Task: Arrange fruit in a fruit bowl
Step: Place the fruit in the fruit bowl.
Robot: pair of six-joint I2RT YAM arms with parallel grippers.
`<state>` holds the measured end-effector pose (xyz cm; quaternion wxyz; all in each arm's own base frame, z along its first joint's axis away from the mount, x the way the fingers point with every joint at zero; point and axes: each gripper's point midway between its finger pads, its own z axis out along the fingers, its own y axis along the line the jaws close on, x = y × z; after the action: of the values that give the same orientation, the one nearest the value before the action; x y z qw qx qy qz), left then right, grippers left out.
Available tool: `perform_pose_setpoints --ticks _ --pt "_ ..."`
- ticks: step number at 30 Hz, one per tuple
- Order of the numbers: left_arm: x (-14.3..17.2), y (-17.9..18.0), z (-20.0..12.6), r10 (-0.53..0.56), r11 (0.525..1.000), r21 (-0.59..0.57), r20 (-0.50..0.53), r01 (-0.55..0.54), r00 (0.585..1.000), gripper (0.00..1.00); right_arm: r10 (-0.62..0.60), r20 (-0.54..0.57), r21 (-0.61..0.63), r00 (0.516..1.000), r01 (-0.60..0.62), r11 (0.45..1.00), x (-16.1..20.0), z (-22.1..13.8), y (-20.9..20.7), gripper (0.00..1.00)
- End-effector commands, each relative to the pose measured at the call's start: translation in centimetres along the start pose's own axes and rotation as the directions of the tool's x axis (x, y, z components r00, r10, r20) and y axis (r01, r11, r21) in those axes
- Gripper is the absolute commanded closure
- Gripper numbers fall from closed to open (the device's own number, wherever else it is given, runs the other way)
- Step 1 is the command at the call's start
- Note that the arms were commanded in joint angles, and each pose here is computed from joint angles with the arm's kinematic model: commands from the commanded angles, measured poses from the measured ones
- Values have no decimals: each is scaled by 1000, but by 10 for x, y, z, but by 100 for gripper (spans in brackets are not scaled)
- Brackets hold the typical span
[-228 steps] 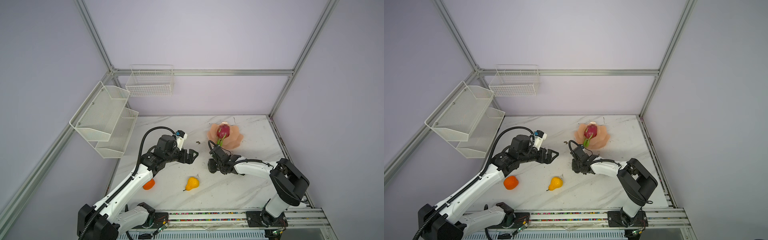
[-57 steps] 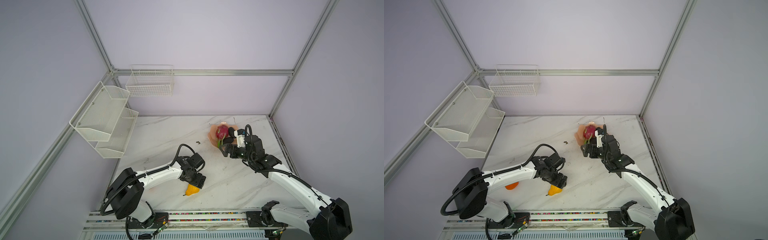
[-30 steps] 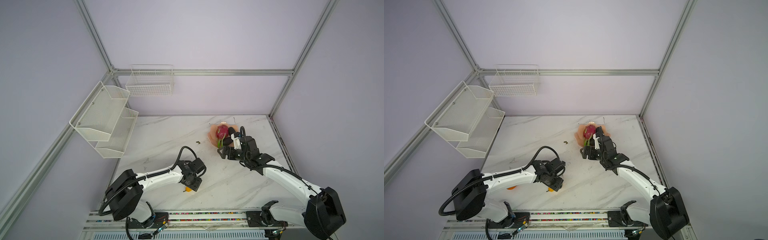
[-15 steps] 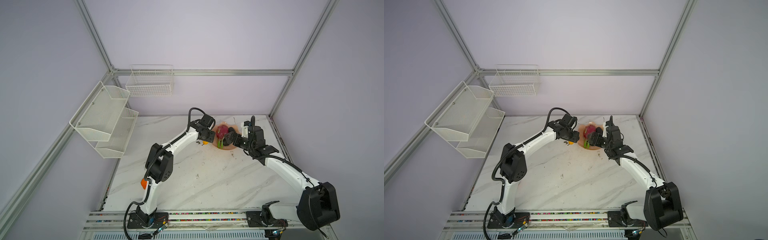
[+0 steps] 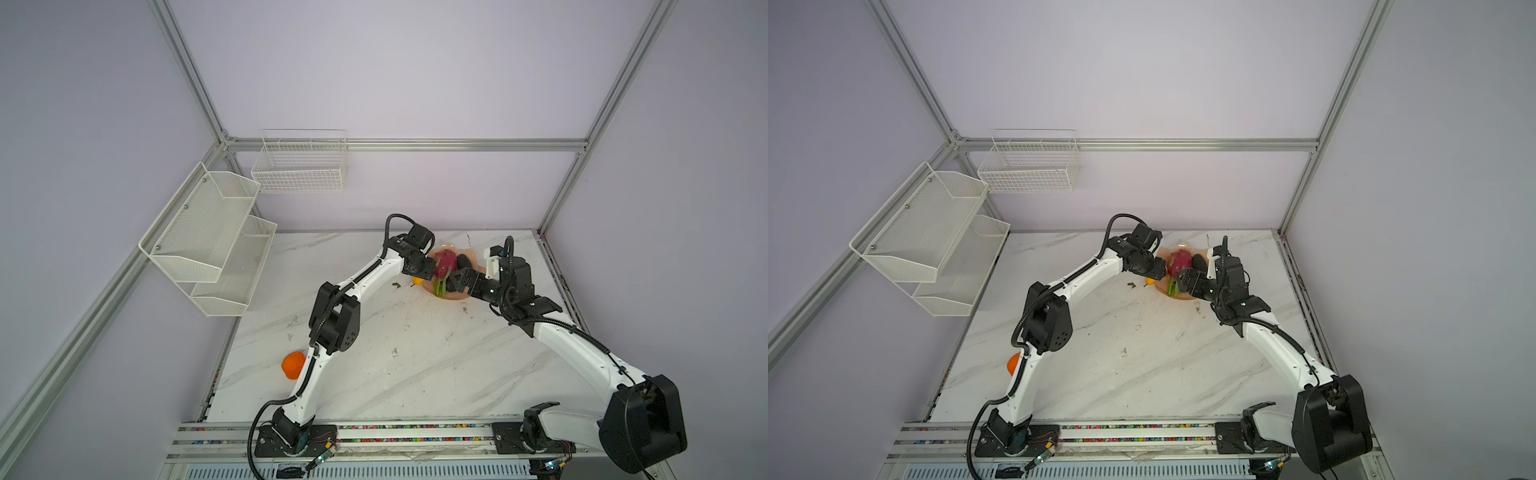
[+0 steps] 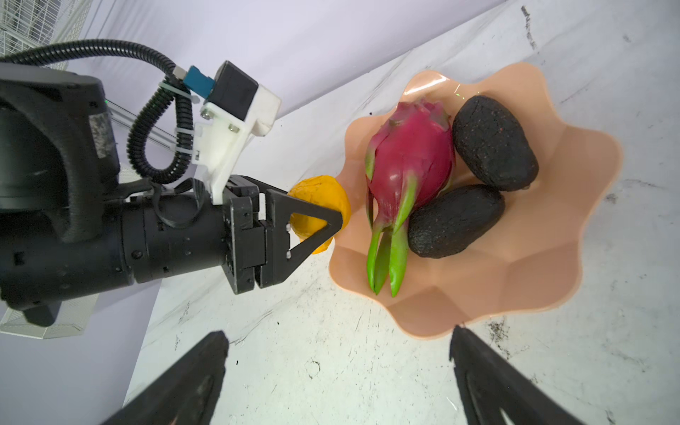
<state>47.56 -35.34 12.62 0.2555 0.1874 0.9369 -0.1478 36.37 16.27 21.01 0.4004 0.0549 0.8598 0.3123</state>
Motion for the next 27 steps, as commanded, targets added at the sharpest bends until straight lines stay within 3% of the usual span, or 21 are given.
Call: perform_pose_setpoints --ticks 1,6,10,19,23,25,27 --pt "-40 -22 -29 31 997 72 127 -40 991 42 -9 1 -15 1000 9 1000 0 1 2 3" --pt "-41 -25 -19 32 996 82 136 -43 990 39 -4 6 0 1000 4 1000 0 -2 1 3" --pt "-43 -28 -18 43 995 83 146 -55 988 28 -3 12 -2 1000 3 1000 -1 -4 2 3" --pt "-53 -33 -31 62 993 90 187 -80 980 18 -6 9 -5 1000 6 1000 -3 -1 3 3" --pt "-71 -37 -73 84 990 85 263 -110 961 17 -34 14 8 999 34 999 -6 0 2 3" --pt "-75 -30 -107 128 989 28 304 -144 944 15 -84 19 -14 996 84 996 -7 -2 11 3" --pt "-67 -2 -143 117 991 -95 325 -91 938 10 -128 46 -21 991 129 991 -12 -5 19 3"
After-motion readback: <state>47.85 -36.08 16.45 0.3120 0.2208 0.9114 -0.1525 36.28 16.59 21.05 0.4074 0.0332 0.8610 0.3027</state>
